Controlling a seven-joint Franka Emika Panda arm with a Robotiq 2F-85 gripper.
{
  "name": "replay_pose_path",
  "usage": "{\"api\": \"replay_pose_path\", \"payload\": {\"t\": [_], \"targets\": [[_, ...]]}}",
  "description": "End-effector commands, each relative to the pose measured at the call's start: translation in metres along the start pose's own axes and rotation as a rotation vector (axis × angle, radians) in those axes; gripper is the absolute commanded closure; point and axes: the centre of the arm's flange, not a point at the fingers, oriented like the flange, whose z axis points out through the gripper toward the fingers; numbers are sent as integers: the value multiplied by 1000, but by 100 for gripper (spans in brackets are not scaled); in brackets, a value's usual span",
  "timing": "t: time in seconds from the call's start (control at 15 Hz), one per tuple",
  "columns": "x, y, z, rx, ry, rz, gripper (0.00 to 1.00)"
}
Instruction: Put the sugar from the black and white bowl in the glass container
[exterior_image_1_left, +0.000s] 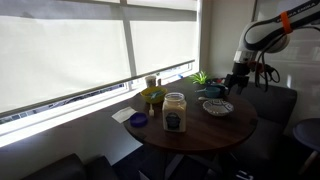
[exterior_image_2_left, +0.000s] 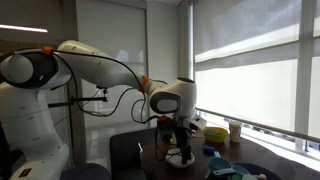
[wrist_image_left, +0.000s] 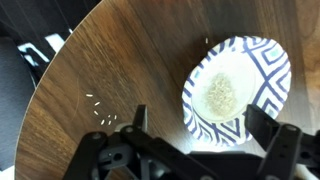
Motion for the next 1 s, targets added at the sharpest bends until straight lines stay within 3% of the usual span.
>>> {"api": "replay_pose_path", "payload": {"t": [0.0,0.27,0.33,0.67,0.93], "targets": [[7,12,25,74,1,-16,0],[10,23,47,137,29,-50,1],[11,23,50,158,44,-65,6],[13,19,66,213,52,-113,53],[14,17,70,219,47,-138,81]]}}
